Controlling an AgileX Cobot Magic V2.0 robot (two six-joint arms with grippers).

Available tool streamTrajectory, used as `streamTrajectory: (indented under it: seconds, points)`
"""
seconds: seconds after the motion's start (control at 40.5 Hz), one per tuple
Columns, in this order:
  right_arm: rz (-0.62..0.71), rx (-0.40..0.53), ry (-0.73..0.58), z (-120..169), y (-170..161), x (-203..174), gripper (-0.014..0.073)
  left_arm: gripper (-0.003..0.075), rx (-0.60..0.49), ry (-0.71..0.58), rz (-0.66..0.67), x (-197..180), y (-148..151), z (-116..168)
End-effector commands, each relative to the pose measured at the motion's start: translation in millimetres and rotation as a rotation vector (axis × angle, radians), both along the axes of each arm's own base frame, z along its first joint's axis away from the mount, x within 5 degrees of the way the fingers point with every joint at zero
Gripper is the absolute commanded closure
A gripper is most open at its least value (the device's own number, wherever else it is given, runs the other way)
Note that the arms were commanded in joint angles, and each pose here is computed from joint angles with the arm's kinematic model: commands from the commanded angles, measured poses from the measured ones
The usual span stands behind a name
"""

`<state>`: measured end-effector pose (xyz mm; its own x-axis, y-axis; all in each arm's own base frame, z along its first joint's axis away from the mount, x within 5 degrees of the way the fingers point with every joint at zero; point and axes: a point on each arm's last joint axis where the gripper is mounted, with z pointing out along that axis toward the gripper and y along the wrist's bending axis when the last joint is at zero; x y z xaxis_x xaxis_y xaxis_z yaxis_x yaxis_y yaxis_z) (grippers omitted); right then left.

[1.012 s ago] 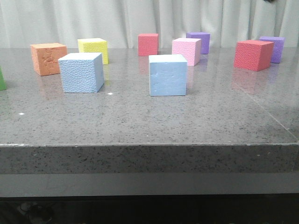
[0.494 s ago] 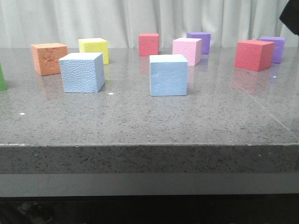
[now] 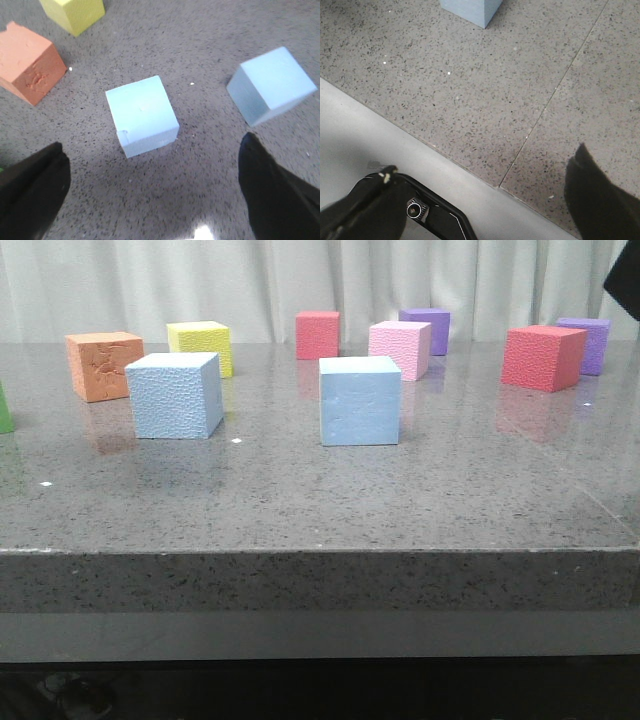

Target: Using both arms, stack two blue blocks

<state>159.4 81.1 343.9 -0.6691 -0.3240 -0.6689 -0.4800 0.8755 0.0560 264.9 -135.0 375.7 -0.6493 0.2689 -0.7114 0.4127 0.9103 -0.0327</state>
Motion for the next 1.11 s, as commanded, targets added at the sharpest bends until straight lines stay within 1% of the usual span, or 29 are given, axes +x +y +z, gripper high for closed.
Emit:
streamTrajectory:
  seconds: [0.0,0.173,0.296,0.543,0.691,0.814,0.888,1.012,1.086]
  points:
    - [-0.01,0.033,-0.075,12,0,2,-0.0048,0.006,-0.051,-0.042,0.038,18,-11,17]
    - [-0.01,0.033,-0.075,12,0,2,-0.0048,0.0059,-0.011,0.022,0.114,51,-22,3]
    - [-0.01,0.033,-0.075,12,0,2,-0.0048,0.006,-0.025,0.055,0.145,66,-30,-7]
    - [-0.01,0.033,-0.075,12,0,2,-0.0048,0.006,0.014,0.124,0.188,89,-40,-41]
    - [-0.01,0.033,-0.075,12,0,2,-0.0048,0.006,-0.001,0.151,0.215,100,-45,-59]
    - [-0.01,0.033,-0.075,12,0,2,-0.0048,0.0065,0.001,0.166,0.219,103,-48,-66]
    - [-0.01,0.033,-0.075,12,0,2,-0.0048,0.0109,0.002,0.176,0.222,103,-48,-68]
    - [-0.01,0.033,-0.075,12,0,2,-0.0048,0.0248,0.001,0.179,0.222,103,-48,-68]
    - [-0.01,0.033,-0.075,12,0,2,-0.0048,0.0309,-0.006,0.183,0.222,103,-48,-68]
